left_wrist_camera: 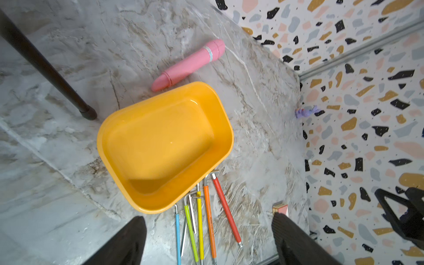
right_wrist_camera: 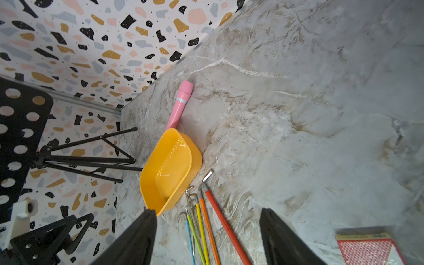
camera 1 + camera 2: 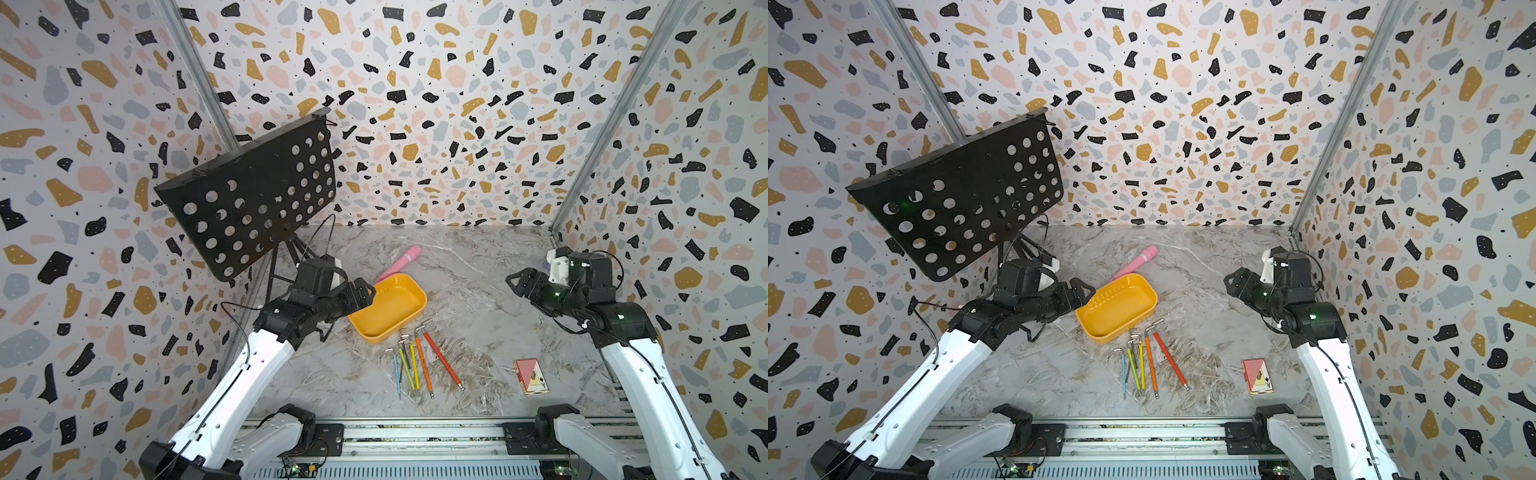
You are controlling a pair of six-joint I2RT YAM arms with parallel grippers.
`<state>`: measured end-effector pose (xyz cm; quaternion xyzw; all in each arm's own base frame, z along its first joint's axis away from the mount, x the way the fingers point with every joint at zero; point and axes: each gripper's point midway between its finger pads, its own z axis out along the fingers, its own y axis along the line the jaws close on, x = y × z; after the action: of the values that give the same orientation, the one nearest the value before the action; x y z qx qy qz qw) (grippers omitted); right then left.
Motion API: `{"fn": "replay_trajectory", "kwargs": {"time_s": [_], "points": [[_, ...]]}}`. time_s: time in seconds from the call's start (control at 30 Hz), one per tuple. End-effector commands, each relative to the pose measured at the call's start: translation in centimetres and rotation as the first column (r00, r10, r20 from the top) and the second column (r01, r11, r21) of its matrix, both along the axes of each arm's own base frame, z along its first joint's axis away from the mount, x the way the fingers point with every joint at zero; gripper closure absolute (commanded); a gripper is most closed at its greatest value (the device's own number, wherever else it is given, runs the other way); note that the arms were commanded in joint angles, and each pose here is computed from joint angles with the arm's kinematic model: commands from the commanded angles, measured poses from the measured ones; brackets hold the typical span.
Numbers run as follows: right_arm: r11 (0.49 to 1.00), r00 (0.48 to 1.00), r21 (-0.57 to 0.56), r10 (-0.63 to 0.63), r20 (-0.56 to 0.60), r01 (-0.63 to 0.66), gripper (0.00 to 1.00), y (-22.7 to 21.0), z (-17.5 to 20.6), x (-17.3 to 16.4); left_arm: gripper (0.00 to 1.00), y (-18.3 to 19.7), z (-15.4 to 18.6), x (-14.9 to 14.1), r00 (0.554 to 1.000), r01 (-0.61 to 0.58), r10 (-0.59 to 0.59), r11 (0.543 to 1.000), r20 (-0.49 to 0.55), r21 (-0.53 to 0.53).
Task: Put the hex key on the desktop into the storage box
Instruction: Pick up the Allen key from the center of the board.
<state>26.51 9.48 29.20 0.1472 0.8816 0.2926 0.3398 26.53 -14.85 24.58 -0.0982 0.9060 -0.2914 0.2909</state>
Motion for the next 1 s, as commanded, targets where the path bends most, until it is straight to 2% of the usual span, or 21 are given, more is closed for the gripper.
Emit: {"fn": "replay_trajectory", "kwargs": {"time_s": [0.0,0.3,0.53,0.77,0.97], "points": [[0.997,0.997,0.003,0.078,-0.014,-0.078,0.25,0.9,0.3,-2.2,0.14,0.9,-0.8,-2.1,0.999,0.007,-0.003,0.996,-0.043,0.083],[0.971,0.976,0.097,0.213,0.04,-0.216,0.27,3.5,2.3,-4.7,0.21,0.2,-2.6,-5.8,0.99,0.093,-0.073,0.98,-0.118,0.177],[0.95,0.959,0.134,0.278,0.052,-0.282,0.27,4.4,3.4,-6.2,0.32,-0.1,-5.1,-8.0,0.981,0.12,-0.073,0.958,-0.18,0.261],[0.889,0.904,0.174,0.401,0.151,-0.423,0.29,6.3,4.5,-8.9,0.35,-1.9,-7.5,-10.5,0.974,0.146,-0.079,0.935,-0.211,0.324],[0.881,0.901,0.196,0.406,0.154,-0.431,0.29,6.1,3.9,-10.9,0.4,-4.1,-9.3,-12.0,0.967,0.173,-0.089,0.917,-0.239,0.36]]}}
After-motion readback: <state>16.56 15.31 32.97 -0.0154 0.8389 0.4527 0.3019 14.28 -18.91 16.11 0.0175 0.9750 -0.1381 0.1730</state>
